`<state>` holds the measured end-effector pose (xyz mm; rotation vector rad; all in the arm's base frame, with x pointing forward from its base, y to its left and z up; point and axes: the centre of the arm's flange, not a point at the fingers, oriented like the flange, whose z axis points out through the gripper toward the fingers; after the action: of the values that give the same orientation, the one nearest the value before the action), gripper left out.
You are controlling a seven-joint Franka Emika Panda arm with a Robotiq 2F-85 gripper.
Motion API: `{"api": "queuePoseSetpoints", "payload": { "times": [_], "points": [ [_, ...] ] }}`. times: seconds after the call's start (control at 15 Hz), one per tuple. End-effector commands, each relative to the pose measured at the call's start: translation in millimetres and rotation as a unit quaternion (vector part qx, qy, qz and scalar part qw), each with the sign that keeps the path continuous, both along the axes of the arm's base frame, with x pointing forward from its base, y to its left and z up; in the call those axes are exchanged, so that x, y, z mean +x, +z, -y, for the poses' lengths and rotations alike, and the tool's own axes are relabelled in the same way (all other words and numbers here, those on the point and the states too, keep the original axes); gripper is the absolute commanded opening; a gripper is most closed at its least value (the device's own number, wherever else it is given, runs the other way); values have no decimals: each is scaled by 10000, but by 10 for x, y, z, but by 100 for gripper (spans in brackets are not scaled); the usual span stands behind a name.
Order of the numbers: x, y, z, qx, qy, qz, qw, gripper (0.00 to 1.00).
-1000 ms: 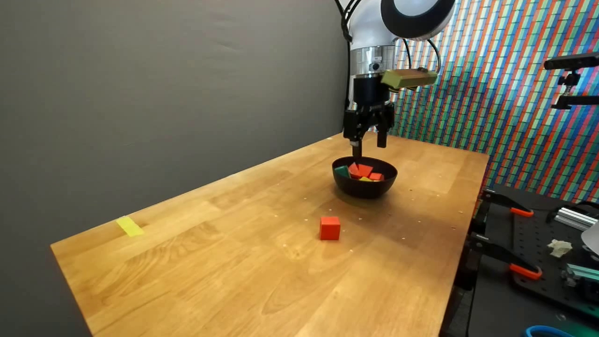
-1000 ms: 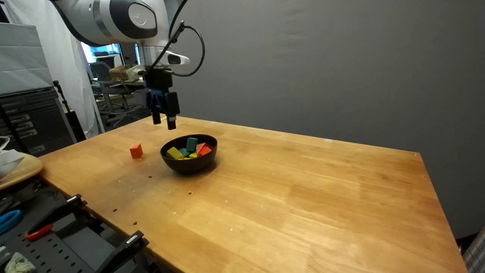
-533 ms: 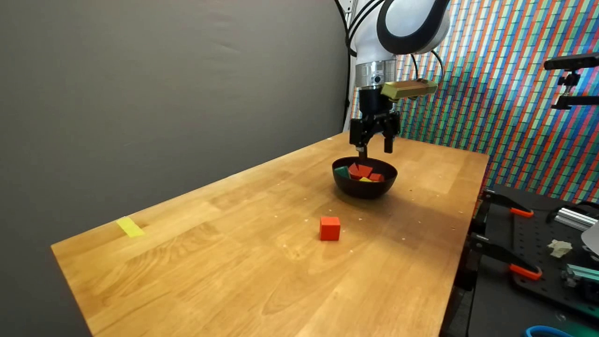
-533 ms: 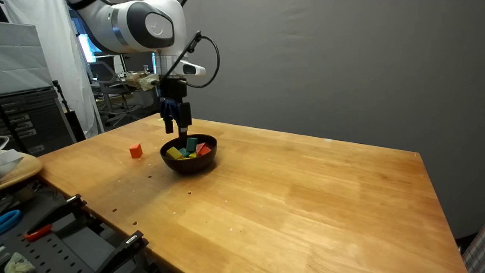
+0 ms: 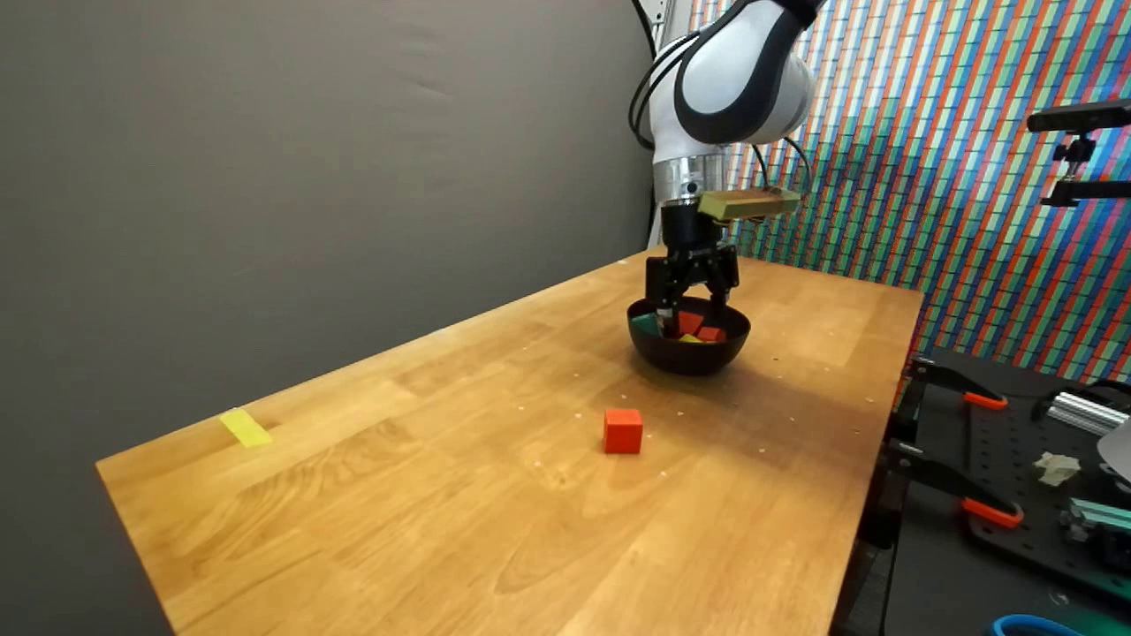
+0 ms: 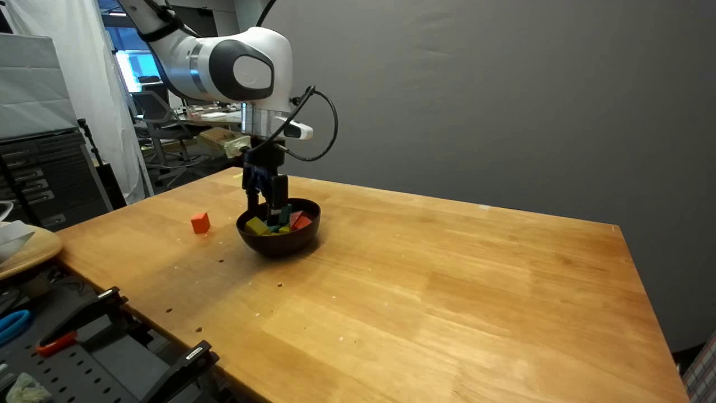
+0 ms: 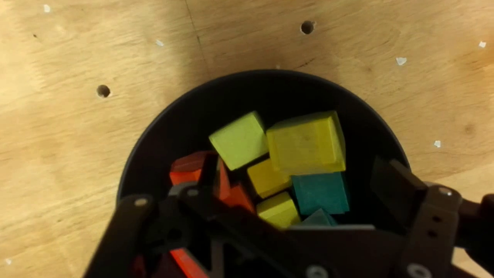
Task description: Remove the blocks from the bowl
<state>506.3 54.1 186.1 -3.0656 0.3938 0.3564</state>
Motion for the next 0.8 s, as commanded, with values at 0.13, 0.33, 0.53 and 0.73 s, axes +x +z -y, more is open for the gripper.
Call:
{"api": "queuePoseSetpoints", "payload": {
  "times": [0.13, 0.33, 0.53, 0.73],
  "points": [
    [182, -232, 39, 341, -1, -143, 9993, 81],
    [154, -347, 92, 484, -129, -262, 9984, 61],
    [134, -357, 162, 548, -283, -270, 9977, 37],
    [109, -283, 200, 620, -362, -247, 9971, 19]
  ]
}}
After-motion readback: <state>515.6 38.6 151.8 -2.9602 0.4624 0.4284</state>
